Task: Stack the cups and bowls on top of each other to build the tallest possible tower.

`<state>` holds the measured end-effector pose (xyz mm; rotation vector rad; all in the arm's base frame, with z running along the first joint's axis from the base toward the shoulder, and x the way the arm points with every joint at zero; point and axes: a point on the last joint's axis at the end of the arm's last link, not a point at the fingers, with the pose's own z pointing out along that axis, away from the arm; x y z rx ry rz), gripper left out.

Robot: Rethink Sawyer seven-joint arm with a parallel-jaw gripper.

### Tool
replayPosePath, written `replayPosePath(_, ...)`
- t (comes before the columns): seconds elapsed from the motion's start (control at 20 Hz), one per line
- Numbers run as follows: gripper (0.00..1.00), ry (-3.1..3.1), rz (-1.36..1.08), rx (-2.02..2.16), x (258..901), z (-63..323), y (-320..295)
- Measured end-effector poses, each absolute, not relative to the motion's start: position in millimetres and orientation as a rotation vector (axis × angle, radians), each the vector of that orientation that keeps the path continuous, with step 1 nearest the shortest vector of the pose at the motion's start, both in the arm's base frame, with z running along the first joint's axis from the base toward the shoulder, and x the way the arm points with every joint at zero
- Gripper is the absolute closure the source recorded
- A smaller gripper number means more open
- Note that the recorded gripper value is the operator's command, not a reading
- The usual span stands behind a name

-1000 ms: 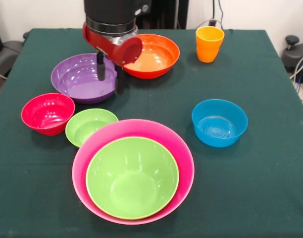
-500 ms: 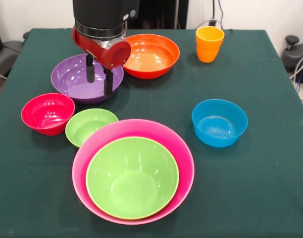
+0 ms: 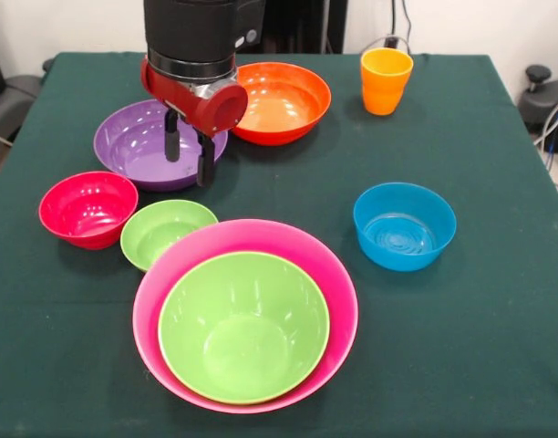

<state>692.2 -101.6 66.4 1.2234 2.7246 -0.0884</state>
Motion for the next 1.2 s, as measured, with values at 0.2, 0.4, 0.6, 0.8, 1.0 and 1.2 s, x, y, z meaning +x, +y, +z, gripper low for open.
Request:
replayPosePath(0.2,0.00,2.724,-0.087,1.218,691.5,64.8,-99.9)
replayPosePath(0.4,0.00,2.734,-0.089,1.220,688.8,60.1,-98.2)
replayPosePath(0.6,0.00,2.762,-0.100,1.223,680.8,43.9,-93.3)
replayPosePath(0.8,0.00,2.783,-0.114,1.220,673.1,33.0,-88.3)
replayPosePath(1.0,0.00,2.806,-0.135,1.212,661.1,19.3,-81.3)
replayPosePath(1.2,0.00,2.816,-0.160,1.211,649.8,8.3,-77.7)
